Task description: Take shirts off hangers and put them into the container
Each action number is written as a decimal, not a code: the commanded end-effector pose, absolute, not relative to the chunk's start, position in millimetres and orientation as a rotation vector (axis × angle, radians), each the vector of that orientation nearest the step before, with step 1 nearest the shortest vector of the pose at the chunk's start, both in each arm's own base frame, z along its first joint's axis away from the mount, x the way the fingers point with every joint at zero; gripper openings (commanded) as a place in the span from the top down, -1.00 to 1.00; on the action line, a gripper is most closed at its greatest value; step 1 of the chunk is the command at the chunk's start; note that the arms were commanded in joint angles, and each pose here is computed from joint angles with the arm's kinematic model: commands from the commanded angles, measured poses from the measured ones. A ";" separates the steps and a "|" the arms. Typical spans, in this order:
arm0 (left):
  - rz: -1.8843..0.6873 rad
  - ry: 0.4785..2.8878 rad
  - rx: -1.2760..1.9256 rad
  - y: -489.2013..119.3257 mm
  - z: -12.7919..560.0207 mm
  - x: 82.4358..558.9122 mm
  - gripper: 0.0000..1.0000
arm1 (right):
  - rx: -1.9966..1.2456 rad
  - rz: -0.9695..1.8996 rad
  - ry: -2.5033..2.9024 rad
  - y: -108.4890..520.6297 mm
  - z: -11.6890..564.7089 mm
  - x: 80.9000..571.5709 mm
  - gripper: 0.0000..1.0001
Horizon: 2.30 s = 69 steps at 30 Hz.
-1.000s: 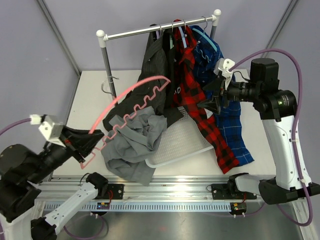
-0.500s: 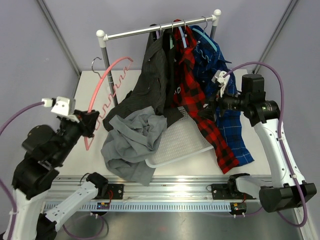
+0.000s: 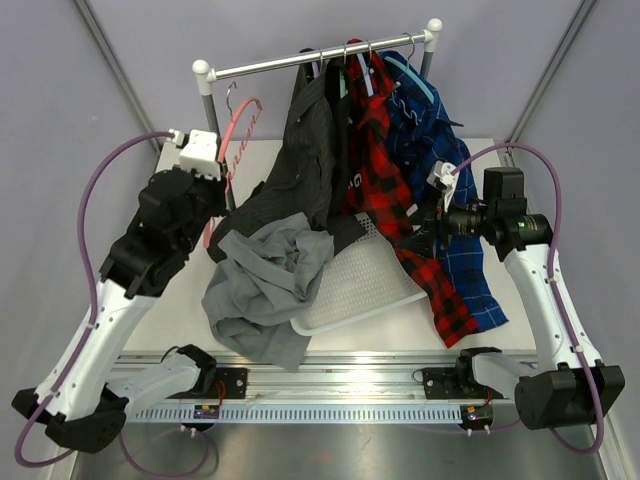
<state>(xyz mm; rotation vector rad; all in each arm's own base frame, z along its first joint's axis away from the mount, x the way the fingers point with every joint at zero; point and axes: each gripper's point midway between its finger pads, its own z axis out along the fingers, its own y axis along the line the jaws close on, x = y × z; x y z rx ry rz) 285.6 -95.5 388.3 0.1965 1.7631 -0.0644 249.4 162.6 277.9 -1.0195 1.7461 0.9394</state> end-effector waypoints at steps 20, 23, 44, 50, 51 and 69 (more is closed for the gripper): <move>-0.014 1.610 0.047 -93.8 453.5 347.1 1.00 | -1.066 0.992 1.625 162.6 293.0 232.8 -0.60; -0.043 1.632 0.018 -93.0 446.4 354.8 1.00 | -1.056 0.992 1.621 160.3 294.6 232.8 -0.60; -0.219 1.675 0.010 -88.9 424.4 333.3 -0.15 | -1.009 1.001 1.629 151.1 293.7 238.7 -0.60; -0.274 1.651 0.020 -85.2 431.6 299.8 -0.75 | -1.000 0.992 1.629 148.0 293.4 240.1 -0.61; -0.287 1.650 0.013 -84.1 429.7 292.6 -0.85 | -1.001 0.988 1.626 147.6 293.3 240.3 -0.61; -0.873 2.007 -0.262 -127.8 248.4 186.9 -0.98 | -0.949 0.953 1.665 133.0 283.5 253.9 -0.61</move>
